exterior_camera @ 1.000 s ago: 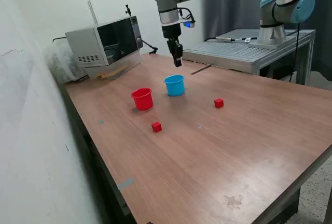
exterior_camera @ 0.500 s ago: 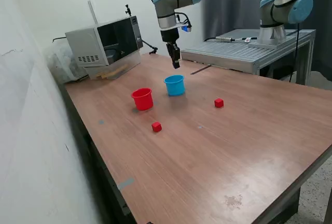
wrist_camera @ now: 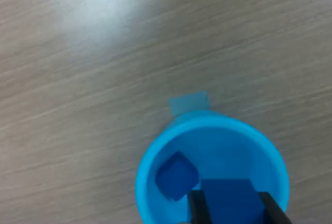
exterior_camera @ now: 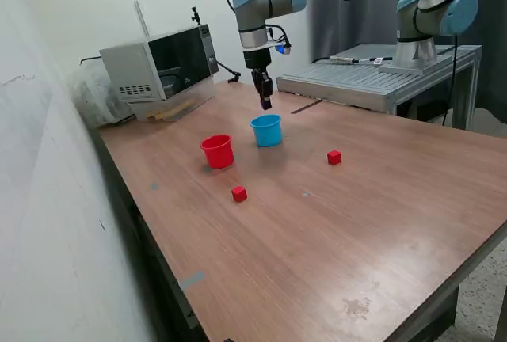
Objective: Place red objects in the red bin, and blue objects in the blue bin.
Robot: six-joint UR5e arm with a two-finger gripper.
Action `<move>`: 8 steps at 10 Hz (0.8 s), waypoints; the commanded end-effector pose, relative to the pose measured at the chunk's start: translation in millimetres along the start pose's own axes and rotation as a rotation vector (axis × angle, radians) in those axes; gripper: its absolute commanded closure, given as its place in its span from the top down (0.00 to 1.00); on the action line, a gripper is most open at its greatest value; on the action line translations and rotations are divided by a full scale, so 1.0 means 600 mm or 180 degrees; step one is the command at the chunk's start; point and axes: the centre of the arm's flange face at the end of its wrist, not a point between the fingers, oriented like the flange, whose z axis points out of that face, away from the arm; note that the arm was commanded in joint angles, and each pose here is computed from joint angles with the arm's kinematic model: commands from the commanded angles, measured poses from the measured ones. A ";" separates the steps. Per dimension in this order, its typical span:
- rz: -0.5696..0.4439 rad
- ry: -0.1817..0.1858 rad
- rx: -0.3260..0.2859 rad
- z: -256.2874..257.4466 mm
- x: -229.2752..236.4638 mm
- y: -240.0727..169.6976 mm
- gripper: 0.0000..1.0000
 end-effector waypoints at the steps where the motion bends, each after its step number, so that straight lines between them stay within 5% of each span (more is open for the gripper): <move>1: -0.0006 0.0002 0.0004 0.001 0.002 -0.001 1.00; 4: -0.0082 0.0002 -0.0173 -0.065 0.022 -0.019 1.00; 8: -0.0798 0.0046 -0.0308 -0.205 0.223 -0.177 1.00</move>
